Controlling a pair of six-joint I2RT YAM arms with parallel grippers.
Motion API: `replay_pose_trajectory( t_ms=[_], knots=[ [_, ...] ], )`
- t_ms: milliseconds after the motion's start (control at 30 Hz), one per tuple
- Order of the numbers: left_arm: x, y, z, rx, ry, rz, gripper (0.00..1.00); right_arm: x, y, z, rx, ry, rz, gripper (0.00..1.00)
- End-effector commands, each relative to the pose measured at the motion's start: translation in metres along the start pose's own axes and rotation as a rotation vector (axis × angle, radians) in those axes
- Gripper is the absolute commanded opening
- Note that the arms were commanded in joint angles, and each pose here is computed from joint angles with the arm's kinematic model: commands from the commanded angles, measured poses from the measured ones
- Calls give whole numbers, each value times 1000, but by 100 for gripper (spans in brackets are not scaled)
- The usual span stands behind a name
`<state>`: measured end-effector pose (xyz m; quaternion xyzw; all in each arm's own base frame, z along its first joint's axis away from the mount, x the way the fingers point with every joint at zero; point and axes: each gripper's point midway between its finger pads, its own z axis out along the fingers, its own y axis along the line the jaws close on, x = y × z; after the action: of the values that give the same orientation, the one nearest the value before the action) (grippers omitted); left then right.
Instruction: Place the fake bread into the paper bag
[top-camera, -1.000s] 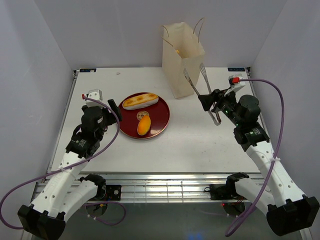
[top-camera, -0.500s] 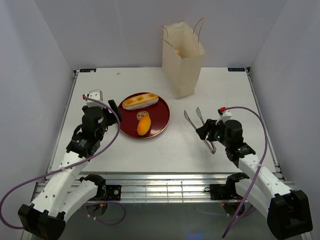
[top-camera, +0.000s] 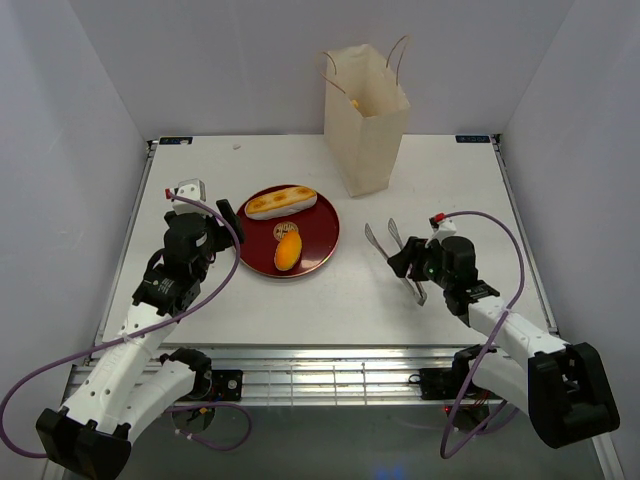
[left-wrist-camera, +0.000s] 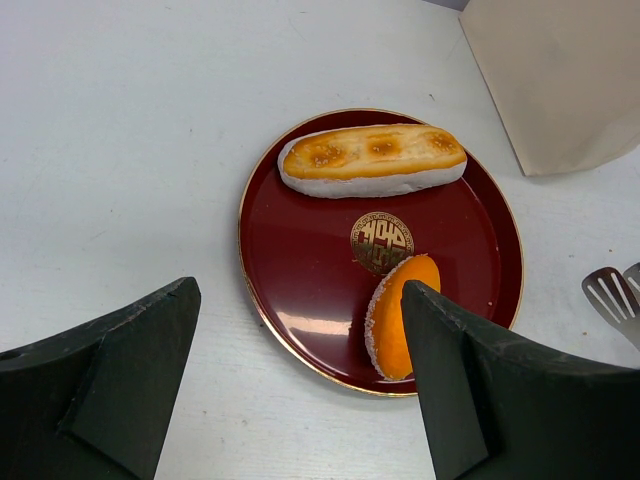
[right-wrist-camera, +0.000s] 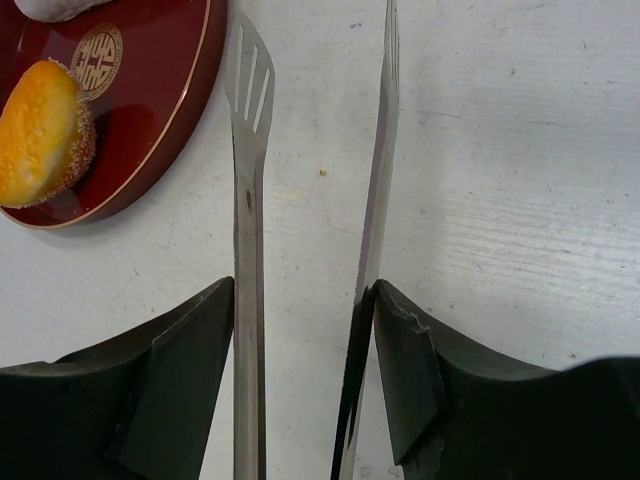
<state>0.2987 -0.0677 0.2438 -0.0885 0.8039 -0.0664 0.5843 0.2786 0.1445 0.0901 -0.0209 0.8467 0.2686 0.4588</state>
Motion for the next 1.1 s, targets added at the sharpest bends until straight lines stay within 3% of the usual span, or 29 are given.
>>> replay_pose_trajectory(
  t_ms=[0,400,1067],
  knots=[
    [-1,-1,-1,7,-2,4,92,-6,3,6,-25,-36,0,62],
    [0,-2,-1,14,3,7,92,20,-5,17,-9,49,15,63],
    [1,-3,0,18,8,9,92,26,-7,22,14,117,28,76]
  ],
)
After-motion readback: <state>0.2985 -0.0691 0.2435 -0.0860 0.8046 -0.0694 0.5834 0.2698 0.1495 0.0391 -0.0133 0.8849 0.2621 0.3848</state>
